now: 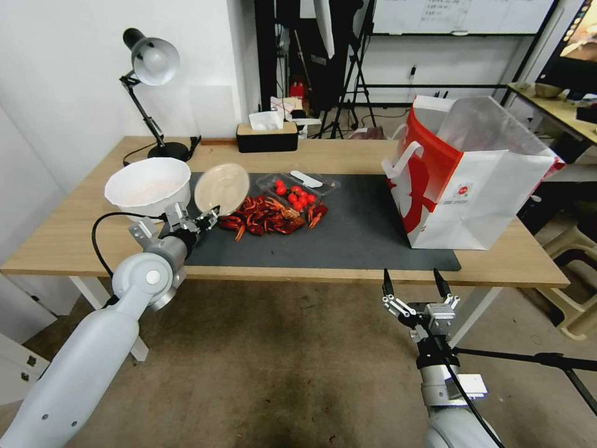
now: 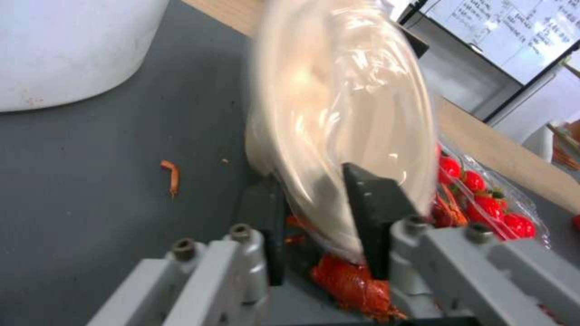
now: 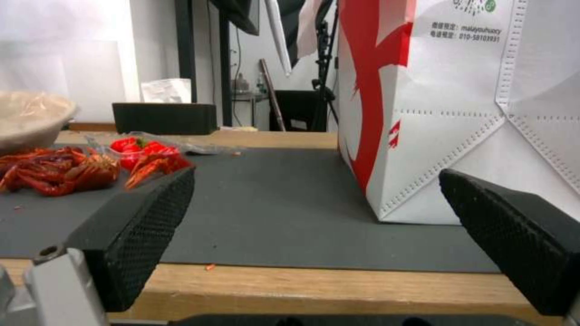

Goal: Pick up the trash from the table and place it into the takeout bag.

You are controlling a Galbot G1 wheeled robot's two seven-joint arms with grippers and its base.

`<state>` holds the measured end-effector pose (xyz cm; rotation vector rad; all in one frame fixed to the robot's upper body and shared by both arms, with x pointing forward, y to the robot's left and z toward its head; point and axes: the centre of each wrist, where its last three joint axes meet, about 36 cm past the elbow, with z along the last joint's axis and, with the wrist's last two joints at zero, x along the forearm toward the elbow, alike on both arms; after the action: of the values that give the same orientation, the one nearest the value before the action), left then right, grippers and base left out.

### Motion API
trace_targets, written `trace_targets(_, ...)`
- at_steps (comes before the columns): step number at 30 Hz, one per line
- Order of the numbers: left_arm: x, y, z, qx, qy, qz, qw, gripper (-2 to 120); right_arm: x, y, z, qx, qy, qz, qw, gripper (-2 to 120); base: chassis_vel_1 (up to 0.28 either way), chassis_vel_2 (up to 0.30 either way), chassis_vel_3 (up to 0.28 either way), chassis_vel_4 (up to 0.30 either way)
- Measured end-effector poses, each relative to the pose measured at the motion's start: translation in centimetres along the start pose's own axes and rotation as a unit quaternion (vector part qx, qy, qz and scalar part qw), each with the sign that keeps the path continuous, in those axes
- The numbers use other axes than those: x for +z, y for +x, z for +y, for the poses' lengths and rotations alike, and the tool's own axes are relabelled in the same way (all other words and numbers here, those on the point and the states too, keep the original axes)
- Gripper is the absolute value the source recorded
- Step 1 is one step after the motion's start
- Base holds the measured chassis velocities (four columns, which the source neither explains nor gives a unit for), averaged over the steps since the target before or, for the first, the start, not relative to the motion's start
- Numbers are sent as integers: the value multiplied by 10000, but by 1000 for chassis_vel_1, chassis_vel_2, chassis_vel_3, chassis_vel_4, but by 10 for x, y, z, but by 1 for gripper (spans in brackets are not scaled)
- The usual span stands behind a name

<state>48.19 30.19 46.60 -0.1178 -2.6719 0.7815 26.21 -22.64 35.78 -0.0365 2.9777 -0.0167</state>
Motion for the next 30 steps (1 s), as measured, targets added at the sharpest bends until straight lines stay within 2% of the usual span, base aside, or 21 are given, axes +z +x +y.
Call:
trace_targets(2, 0, 0, 0, 3, -5, 0, 10000, 19, 0, 0, 0, 0, 0, -1, 10000, 100, 0, 0, 0, 0)
trace_targets(4, -1, 0, 0, 16, -31, -16, 10000, 7, 0, -1, 0, -1, 1, -10, 10000, 100, 0, 0, 0, 0)
trace_targets(7, -1, 0, 1, 34, -46, -58, 10000, 1, 0, -2, 0, -6, 0, -22, 10000, 100, 0, 0, 0, 0)
trace_targets(13, -2, 1, 2, 95, -156, -236, 9996, 1, 0, -3, 1, -18, 5, -32, 10000, 100, 0, 0, 0, 0)
trace_targets(18, -5, 4, 0, 263, -392, -438, 9979, 1, 0, -3, 1, -22, 10, -33, 10000, 100, 0, 0, 0, 0)
trace_targets(26, -13, 6, -7, 793, -787, -763, 9908, 1, 0, -1, 2, -23, 17, -20, 10000, 100, 0, 0, 0, 0)
trace_targets(29, -21, 2, -8, 1338, -993, -939, 9815, 1, 0, -1, 2, -27, 20, -17, 10000, 100, 0, 0, 0, 0)
trace_targets(30, -21, 2, -8, 1338, -993, -939, 9815, 1, 0, -1, 2, -27, 20, -17, 10000, 100, 0, 0, 0, 0)
